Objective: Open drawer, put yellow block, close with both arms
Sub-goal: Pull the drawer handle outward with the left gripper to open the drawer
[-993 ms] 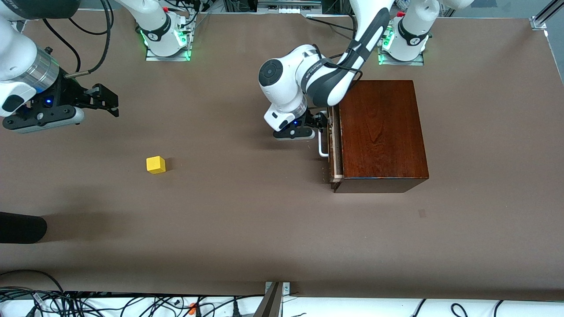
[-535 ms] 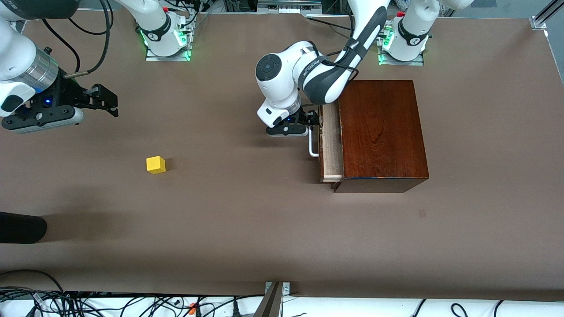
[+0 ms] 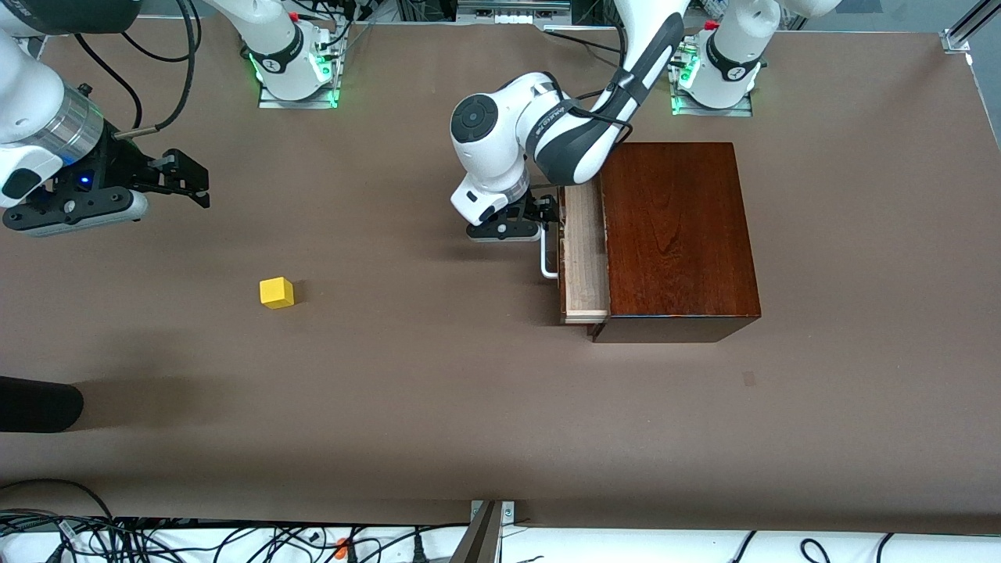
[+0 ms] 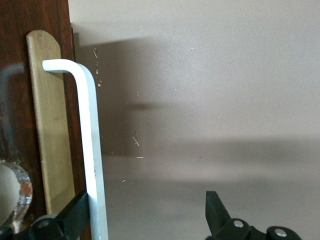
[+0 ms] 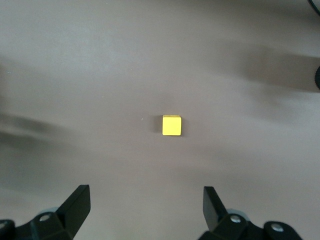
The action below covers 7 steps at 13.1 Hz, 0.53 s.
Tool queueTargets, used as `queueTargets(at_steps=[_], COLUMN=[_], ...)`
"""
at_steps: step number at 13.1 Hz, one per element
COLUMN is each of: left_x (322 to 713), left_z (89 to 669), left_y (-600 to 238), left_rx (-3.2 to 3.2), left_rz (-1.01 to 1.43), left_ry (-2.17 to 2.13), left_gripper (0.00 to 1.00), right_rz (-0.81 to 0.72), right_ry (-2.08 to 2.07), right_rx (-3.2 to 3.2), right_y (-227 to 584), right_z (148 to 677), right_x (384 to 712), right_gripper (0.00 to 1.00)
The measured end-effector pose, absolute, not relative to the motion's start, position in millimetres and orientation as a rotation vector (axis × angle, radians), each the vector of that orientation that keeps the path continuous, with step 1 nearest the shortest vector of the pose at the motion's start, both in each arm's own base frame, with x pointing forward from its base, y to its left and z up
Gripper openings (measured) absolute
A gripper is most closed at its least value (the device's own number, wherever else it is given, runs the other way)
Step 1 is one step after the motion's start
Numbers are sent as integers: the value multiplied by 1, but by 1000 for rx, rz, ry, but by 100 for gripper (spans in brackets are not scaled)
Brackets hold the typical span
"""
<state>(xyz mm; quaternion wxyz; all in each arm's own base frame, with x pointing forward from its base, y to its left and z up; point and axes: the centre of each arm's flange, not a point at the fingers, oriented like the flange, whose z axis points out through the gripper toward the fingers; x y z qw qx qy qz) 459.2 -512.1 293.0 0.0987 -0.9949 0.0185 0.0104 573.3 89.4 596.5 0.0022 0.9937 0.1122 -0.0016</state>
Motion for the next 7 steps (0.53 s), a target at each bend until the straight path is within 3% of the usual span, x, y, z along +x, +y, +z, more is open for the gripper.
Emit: queueTargets(at_steps=[7], left_x=[459], left_z=[296], left_y=[-524], left_rx=[-2975], left_rz=[23], left_ry=[55], left_gripper=[100], right_rz=[-5], right_ry=[352], right_rx=[3117], right_y=[89], right_z=[597], right_x=[573], right_gripper=[100])
